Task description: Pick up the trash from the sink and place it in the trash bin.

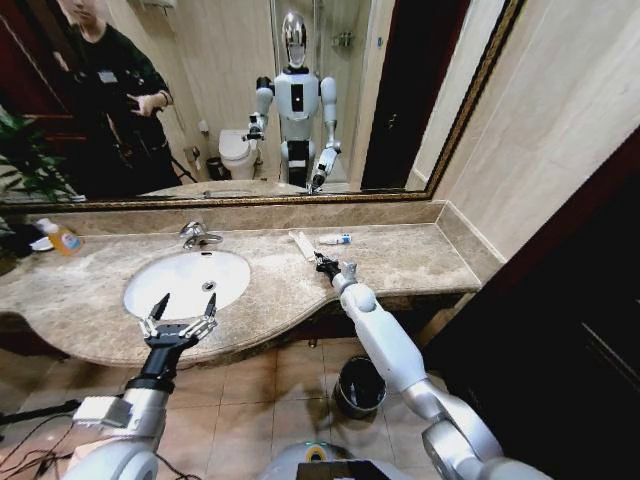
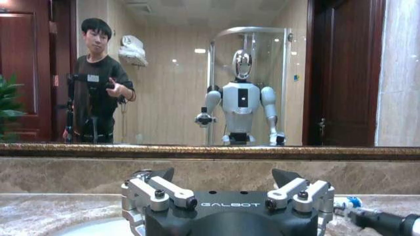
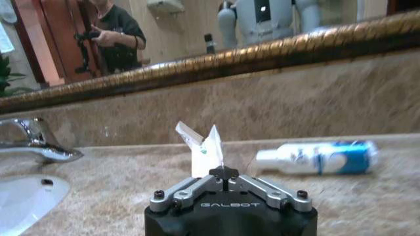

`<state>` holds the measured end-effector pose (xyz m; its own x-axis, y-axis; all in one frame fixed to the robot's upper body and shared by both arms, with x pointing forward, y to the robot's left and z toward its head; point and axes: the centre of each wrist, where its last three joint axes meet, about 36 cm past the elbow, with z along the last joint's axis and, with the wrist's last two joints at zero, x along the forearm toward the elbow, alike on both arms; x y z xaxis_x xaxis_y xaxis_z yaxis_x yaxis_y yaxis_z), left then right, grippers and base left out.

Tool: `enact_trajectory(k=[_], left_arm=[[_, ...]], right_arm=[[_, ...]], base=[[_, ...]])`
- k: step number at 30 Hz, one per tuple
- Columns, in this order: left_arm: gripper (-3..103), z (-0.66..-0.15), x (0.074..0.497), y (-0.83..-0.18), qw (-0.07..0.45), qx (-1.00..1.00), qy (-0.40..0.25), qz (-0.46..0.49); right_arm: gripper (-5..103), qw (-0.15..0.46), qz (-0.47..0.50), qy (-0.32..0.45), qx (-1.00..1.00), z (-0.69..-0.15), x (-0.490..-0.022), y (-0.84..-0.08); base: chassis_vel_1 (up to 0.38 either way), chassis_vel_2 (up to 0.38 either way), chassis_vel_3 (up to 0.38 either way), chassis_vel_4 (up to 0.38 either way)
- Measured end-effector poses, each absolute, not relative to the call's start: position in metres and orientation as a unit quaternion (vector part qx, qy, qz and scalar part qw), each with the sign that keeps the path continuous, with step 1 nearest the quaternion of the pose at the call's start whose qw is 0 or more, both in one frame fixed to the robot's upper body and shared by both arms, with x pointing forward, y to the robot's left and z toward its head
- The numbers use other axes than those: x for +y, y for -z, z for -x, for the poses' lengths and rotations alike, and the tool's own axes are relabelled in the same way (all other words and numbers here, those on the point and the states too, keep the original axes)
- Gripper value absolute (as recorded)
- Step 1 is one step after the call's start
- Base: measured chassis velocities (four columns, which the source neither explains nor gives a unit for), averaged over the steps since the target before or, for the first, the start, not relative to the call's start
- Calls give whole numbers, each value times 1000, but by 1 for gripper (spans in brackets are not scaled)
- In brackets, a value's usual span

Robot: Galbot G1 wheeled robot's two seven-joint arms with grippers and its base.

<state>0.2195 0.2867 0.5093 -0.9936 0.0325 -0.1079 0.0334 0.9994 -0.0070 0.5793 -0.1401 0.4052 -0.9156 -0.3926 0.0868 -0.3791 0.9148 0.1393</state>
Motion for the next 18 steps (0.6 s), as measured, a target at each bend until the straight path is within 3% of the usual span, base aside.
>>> enact_trajectory(k=[8, 11, 15, 18], left_arm=[[100, -219, 287, -509, 54, 998, 4, -16], [100, -219, 287, -509, 54, 998, 4, -17], [100, -219, 287, -509, 54, 998, 4, -16], [100, -219, 287, -509, 54, 998, 4, -17]], right_arm=[[0, 36, -192, 48, -980, -513, -194, -429], [0, 38, -195, 36, -979, -461, -223, -433], [0, 34, -198, 37, -979, -433, -234, -441], [0, 48, -193, 53, -979, -376, -257, -443]], base=[[0, 0, 0, 0], [0, 0, 0, 0], [0, 0, 0, 0], [0, 0, 0, 0]])
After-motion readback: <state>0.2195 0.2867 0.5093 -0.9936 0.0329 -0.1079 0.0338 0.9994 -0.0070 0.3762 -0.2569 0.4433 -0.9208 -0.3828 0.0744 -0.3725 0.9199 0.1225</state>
